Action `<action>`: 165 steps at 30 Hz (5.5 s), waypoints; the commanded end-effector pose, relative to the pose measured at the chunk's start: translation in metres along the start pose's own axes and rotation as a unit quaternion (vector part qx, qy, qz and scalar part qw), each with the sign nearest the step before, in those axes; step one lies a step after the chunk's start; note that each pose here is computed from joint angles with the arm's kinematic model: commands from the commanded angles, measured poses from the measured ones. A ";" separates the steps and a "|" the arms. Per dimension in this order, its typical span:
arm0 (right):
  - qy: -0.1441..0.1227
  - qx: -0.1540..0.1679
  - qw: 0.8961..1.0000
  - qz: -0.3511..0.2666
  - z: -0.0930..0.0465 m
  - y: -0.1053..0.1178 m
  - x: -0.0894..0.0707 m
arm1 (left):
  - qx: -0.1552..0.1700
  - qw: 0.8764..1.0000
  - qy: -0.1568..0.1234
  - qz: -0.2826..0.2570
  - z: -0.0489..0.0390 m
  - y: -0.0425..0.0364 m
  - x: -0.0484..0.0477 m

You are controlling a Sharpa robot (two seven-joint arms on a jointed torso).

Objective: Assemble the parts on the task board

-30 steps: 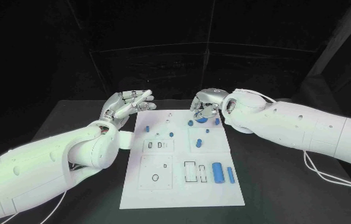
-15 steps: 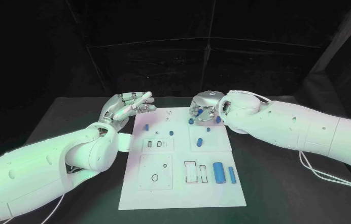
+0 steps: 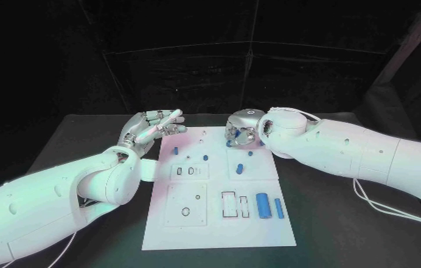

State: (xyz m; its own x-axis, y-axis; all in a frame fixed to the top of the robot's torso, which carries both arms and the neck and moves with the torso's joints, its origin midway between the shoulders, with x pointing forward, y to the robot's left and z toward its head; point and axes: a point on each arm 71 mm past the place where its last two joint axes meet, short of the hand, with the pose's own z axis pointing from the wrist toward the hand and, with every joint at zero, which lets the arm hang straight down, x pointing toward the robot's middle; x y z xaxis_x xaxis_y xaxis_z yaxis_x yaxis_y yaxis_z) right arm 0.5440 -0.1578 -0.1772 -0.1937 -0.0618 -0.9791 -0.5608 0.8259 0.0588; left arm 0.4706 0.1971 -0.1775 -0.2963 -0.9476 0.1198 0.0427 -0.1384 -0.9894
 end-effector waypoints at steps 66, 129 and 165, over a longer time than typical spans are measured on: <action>-0.084 0.018 0.996 0.029 0.049 0.028 -0.022 | 0.003 1.000 0.005 0.000 0.0030 -0.0057 -0.0034; -0.121 0.027 0.991 0.052 0.027 0.020 -0.034 | 0.003 1.000 0.003 0.003 0.0051 -0.0094 -0.0072; -0.016 0.127 0.985 0.113 -0.016 -0.046 -0.024 | -0.003 1.000 0.005 0.002 0.0088 -0.0054 -0.0091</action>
State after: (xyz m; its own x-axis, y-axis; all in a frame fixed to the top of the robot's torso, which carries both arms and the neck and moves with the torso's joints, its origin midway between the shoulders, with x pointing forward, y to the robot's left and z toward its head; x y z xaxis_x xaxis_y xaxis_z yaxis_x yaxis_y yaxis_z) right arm 0.5610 -0.2033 -0.1528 -0.2524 0.1919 -0.9484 -0.2827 0.9227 0.2620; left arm 0.4816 0.2059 -0.1739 -0.2893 -0.9509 0.1098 0.0343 -0.1250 -0.9916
